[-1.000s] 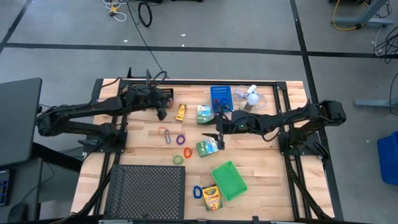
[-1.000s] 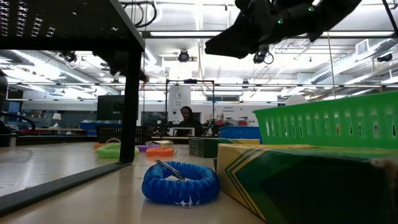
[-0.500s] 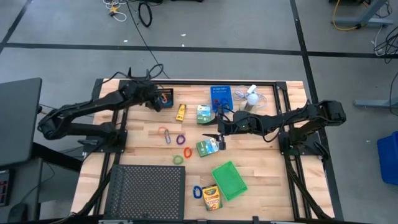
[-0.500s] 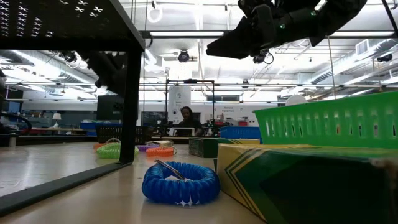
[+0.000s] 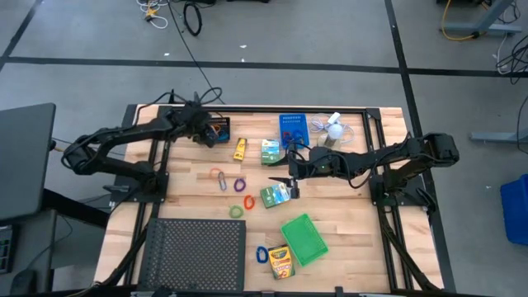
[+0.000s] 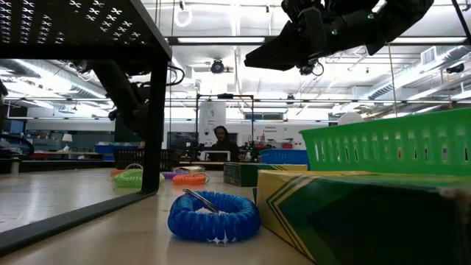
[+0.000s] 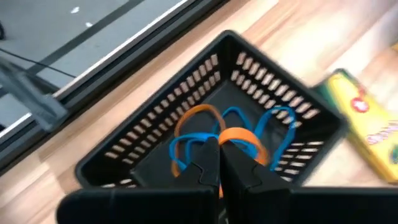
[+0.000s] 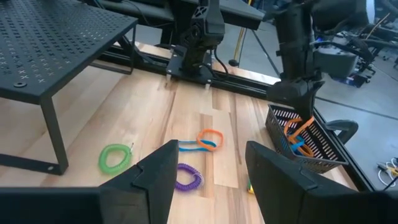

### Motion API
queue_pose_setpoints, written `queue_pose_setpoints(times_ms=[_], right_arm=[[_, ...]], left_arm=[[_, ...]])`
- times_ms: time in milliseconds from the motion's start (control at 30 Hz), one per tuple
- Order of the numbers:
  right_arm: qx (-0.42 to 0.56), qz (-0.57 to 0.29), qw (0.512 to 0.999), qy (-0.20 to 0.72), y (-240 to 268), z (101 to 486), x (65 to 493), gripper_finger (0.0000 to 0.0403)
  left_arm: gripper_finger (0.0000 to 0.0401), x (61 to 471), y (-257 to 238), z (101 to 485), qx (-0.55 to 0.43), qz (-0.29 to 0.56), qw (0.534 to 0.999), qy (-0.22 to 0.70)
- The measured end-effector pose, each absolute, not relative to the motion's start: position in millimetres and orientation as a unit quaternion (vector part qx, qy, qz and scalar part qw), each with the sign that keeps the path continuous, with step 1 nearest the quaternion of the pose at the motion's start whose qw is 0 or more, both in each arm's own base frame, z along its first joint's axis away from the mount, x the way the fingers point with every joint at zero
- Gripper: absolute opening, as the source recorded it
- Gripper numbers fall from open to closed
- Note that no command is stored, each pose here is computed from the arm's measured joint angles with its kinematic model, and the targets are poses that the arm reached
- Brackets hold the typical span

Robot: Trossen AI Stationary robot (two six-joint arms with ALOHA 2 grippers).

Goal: Pick & Place Office Desk Supplies
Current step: Put the right orange rubber band into the black bin, then put the orange rubber band into the black bin

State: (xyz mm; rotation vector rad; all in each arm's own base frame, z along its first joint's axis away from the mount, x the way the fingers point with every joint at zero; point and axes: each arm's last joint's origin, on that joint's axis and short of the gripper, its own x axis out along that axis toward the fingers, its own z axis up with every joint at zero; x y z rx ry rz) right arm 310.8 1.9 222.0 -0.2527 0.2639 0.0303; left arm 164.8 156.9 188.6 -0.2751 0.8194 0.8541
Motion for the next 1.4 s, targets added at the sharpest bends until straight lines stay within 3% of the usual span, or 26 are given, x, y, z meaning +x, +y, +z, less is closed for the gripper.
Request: queue_pose_setpoints(times_ms=[367,1000,1167,1400], right_arm=[[-0.124,0.013,0.983,0.134,1.8,221.6,310.6,0.0197],[-0.119,0.017,0.979,0.164,1.8,216.0,308.8,0.0197],[-0.107,0.02,0.973,0.206,1.8,208.2,305.8,0.0197],[-0.097,0.026,0.959,0.265,2.9,195.0,302.3,0.0197]], left_arm=[[0.0023,168.0,158.9,198.5,-0.155,0.378,0.832,0.376],[0.0213,167.9,158.8,200.4,-0.166,0.38,0.83,0.373],[0.0244,169.2,154.5,207.0,-0.168,0.315,0.864,0.355],[0.0246,177.3,132.8,239.6,-0.13,0.128,0.952,0.245]])
